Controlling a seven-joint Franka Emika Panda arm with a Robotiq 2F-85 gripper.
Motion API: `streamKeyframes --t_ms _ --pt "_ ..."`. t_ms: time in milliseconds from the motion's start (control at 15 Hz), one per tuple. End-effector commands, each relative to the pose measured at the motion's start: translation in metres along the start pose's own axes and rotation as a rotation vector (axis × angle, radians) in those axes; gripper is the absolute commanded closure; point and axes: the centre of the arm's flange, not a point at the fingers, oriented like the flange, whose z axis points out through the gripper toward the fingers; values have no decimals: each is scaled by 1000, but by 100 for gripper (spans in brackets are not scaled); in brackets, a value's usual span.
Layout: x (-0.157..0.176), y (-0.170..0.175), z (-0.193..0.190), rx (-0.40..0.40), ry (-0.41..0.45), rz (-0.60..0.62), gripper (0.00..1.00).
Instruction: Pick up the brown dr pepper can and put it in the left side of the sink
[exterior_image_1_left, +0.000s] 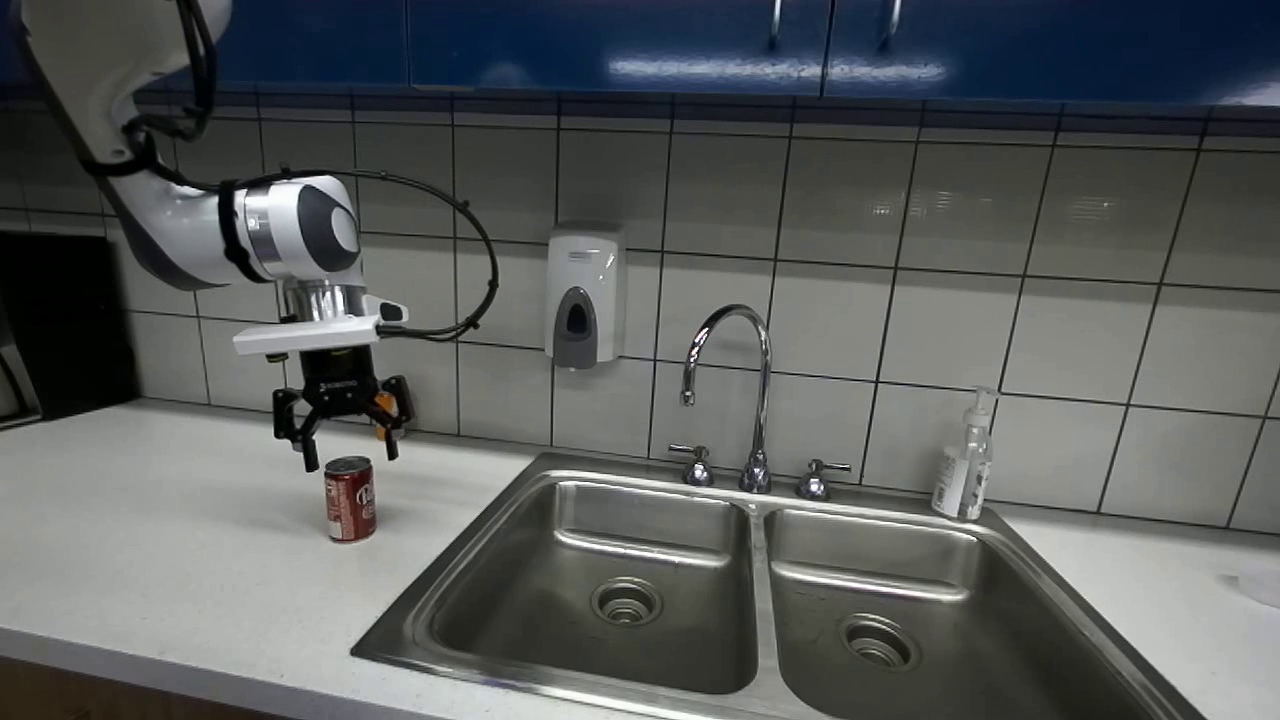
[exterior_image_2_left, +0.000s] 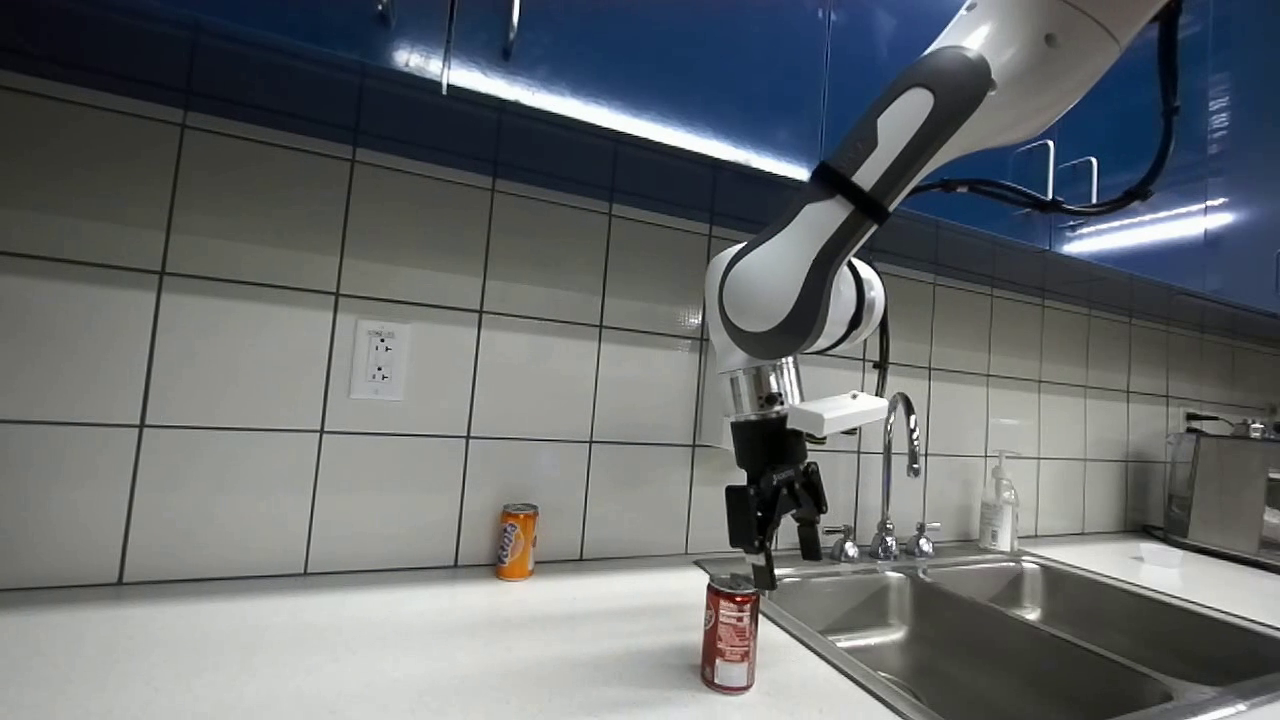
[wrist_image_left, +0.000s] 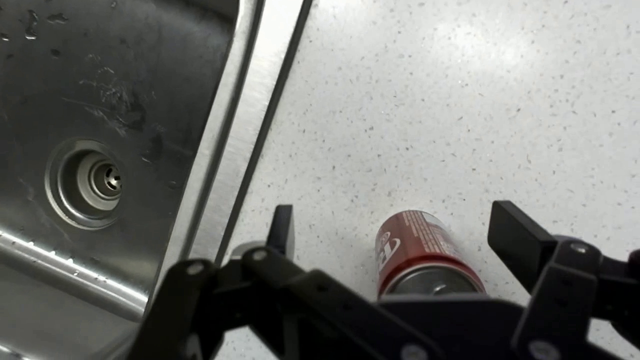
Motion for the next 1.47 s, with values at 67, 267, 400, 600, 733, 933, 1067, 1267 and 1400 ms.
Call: streamKeyframes --t_ms 67,267,400,600,733,933,1067,1267,1400 --pt "18 -7 -5 -29 35 79 0" --pt "26 -9 -3 -11 44 113 0" --pt "31 -12 -1 -12 52 124 0" --pt "37 -14 4 -6 56 133 0" --pt "42 -15 7 -3 59 141 0" --pt "46 -16 14 0 55 146 0" --pt "48 -16 19 2 52 149 0" --pt "51 -17 24 4 47 155 0" --pt "52 -17 28 2 43 174 0"
